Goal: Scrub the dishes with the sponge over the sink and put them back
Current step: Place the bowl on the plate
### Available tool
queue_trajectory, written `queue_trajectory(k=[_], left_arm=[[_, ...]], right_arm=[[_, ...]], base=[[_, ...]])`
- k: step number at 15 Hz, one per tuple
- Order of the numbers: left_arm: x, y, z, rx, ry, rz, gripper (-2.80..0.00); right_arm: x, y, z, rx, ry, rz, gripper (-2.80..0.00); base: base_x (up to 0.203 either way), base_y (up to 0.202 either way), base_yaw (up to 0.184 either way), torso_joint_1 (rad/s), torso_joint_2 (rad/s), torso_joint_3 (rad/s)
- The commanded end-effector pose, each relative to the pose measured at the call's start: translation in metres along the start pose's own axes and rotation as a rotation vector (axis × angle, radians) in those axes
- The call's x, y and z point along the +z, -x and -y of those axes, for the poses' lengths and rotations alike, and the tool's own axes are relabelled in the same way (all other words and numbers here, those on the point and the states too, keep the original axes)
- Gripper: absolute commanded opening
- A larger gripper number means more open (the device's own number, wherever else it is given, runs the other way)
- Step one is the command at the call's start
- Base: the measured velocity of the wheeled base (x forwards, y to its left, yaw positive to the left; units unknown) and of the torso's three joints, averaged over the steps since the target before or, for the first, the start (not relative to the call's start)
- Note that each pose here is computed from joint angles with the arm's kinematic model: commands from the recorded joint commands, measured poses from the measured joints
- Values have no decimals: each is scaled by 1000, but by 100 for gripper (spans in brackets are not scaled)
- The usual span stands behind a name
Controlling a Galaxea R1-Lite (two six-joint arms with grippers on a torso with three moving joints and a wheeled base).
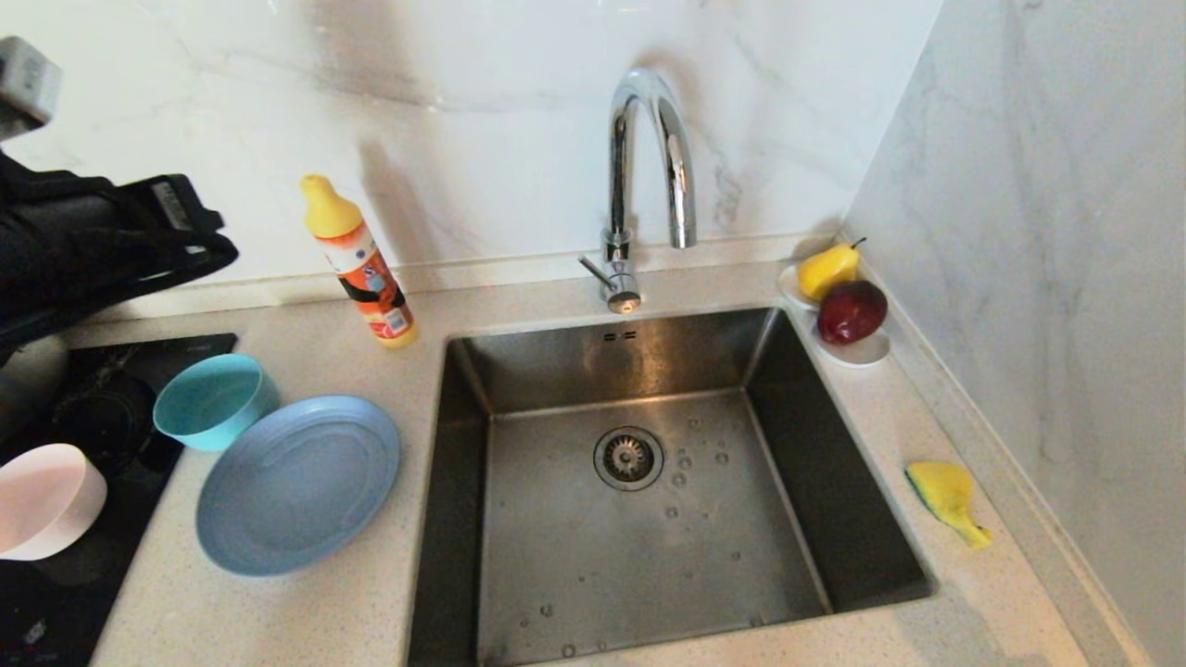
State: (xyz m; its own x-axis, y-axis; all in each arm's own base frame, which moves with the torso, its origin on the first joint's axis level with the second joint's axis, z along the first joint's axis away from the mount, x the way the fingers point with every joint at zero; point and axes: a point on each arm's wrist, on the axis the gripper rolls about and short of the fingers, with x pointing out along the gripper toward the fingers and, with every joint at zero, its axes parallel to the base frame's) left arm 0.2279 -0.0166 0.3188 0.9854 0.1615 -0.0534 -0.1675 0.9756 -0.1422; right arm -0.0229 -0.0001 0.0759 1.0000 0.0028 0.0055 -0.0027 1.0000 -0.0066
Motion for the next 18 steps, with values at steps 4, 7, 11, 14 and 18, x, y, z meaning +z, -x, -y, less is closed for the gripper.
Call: queue_trajectory(k=[4, 7, 11, 14, 18], left_arm=[[24, 30, -46, 406, -137, 116, -280], [15, -3, -75, 487, -173, -19, -280], [-7, -31, -123, 416, -78, -337, -280], [-23, -45, -152, 407, 45, -460, -280], [-46, -59, -169, 426, 152, -585, -280]], right_arm=[[0, 0, 0, 0, 1, 2, -280], [0, 0, 0, 0, 1, -1, -280], [0, 0, 0, 0, 1, 1, -280], [0, 0, 0, 0, 0, 1, -280], [0, 0, 0, 0, 1, 1, -280]], base=[[0, 0, 0, 0, 0, 0], [0, 0, 0, 0, 0, 0], [0, 0, 0, 0, 0, 0], [0, 0, 0, 0, 0, 0], [0, 0, 0, 0, 0, 0]])
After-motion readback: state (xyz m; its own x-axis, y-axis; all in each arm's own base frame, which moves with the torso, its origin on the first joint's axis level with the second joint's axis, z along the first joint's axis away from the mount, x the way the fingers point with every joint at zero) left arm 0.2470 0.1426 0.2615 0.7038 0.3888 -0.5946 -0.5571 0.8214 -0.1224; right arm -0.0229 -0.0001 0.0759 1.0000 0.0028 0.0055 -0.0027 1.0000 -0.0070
